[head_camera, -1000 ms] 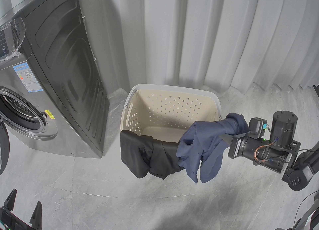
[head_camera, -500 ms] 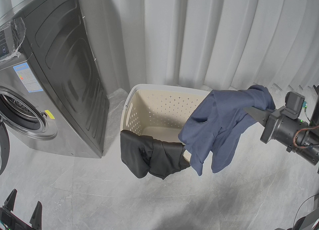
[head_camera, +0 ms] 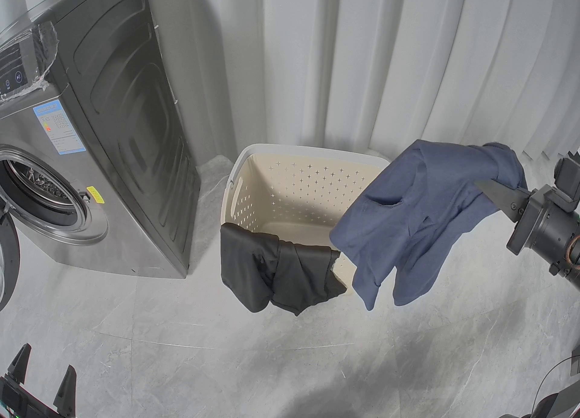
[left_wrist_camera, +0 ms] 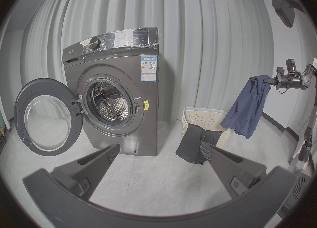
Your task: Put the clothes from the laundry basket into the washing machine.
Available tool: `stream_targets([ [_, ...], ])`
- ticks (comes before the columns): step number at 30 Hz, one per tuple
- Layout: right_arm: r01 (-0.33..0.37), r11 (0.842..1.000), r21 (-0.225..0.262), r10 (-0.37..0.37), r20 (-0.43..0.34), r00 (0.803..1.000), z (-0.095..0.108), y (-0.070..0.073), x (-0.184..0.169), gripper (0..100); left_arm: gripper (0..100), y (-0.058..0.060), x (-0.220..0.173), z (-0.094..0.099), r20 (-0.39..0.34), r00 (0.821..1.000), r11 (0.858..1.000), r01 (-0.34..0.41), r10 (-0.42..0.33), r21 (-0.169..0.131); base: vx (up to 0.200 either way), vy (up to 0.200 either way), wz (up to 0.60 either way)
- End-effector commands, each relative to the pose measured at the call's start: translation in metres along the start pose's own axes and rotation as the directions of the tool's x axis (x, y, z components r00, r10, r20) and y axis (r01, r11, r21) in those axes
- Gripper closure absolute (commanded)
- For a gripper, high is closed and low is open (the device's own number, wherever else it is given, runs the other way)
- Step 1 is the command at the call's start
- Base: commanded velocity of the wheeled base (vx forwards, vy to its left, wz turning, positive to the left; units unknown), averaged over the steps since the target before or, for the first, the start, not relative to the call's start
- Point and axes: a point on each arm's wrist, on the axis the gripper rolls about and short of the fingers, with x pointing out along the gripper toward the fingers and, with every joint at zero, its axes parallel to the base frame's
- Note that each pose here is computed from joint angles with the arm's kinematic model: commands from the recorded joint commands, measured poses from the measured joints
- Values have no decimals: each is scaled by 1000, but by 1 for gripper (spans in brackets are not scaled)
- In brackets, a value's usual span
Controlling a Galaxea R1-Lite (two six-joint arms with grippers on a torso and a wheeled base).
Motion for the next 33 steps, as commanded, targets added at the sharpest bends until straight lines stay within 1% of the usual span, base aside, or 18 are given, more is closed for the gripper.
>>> stream_targets([
  [1,66,998,-9,-66,-29,997,-7,-2,-3,100,0,0,0,-5,-4,1000,1000,-2,2,0,0,0,0],
  [3,98,995,-16,-99,-59,993,-11,-3,-4,100,0,0,0,-5,-4,1000,1000,0,0,1,0,0,0],
  [4,100,995,-14,-100,-61,993,-11,-3,-4,100,0,0,0,-5,-4,1000,1000,0,0,0,0,0,0],
  [5,112,994,-20,-113,-83,990,-14,-4,-4,100,0,0,0,-5,-4,1000,1000,1,-1,0,0,0,0],
  [14,117,993,-25,-119,-109,987,-21,-4,-6,100,0,0,0,-5,-4,1000,1000,4,-4,0,0,200,0],
  [17,105,994,-24,-107,-114,988,-22,-2,-6,100,0,0,0,-5,-4,1000,1000,4,-4,0,0,200,0],
  [20,108,994,-22,-110,-111,988,-21,-1,-6,100,0,0,0,-5,-4,1000,1000,4,-4,0,0,200,0],
  [27,65,998,-14,-66,-116,991,-22,5,-5,100,0,0,0,-5,-4,1000,1000,4,-4,0,0,200,0],
  [33,58,998,-10,-59,-104,993,-20,5,-5,100,0,0,0,-5,-4,1000,1000,3,-3,0,0,200,0],
])
